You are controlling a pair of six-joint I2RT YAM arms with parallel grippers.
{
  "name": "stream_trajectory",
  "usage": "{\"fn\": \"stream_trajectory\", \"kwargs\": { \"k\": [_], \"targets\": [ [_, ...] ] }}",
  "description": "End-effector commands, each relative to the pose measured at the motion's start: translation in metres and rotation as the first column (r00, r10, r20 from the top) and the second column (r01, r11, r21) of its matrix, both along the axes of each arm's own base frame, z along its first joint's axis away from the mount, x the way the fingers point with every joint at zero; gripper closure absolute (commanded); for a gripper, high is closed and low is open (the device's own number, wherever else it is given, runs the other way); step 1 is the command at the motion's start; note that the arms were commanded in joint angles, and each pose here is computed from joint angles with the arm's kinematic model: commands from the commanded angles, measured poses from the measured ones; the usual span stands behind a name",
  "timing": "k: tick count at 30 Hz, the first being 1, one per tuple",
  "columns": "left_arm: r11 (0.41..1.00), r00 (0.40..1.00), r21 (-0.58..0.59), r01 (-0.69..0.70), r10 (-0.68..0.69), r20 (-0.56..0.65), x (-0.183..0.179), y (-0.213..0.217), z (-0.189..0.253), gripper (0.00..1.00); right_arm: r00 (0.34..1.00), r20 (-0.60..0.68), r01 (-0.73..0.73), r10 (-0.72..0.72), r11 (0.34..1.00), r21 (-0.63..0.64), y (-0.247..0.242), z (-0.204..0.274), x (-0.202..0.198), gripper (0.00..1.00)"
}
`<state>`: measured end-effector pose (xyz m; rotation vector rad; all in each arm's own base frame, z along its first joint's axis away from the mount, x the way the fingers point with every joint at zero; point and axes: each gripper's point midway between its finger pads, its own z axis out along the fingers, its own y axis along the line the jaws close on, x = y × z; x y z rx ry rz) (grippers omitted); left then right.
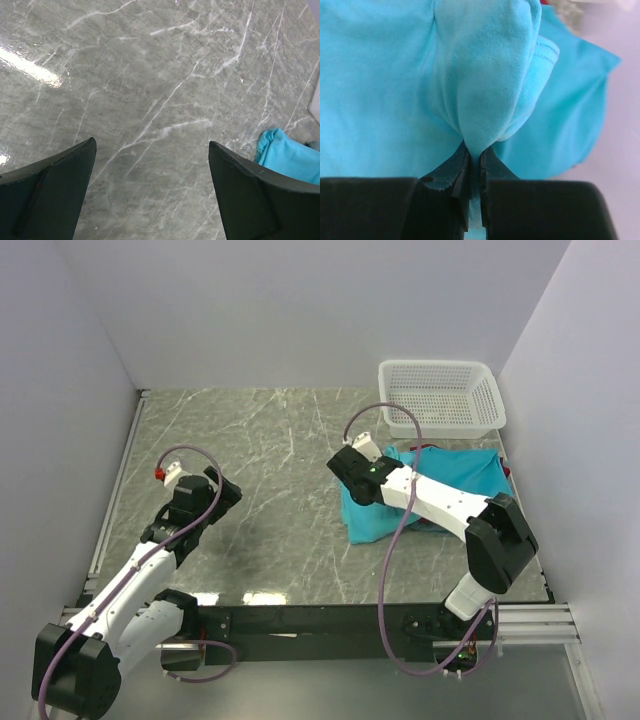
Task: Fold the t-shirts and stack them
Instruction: Neatly place the folded tshirt to the corner
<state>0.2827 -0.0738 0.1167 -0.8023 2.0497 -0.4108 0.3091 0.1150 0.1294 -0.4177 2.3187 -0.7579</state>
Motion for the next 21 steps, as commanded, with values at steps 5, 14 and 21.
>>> {"fn": "stream_trajectory", "kwargs": {
  "k": [5, 14, 21],
  "targets": [
    [1.000, 1.000, 0.008, -0.014, 0.013, 0.026, 0.003, 0.004, 0.005, 0.01, 0.986, 0.150, 0.087, -0.073, 0.992, -0.088, -0.034, 0.067, 0.007, 1.00],
    [1.000, 1.000, 0.013, -0.016, 0.016, 0.015, 0.005, 0.004, 0.002, 0.01, 0.986, 0.159, 0.046, -0.042, 0.999, -0.021, -0.041, 0.095, 0.010, 1.00],
    [1.000, 1.000, 0.013, -0.010, 0.009, 0.009, 0.006, 0.003, 0.001, 0.01, 0.980, 0.193, 0.031, -0.044, 0.997, 0.070, -0.041, 0.123, 0.013, 1.00]
  ]
}}
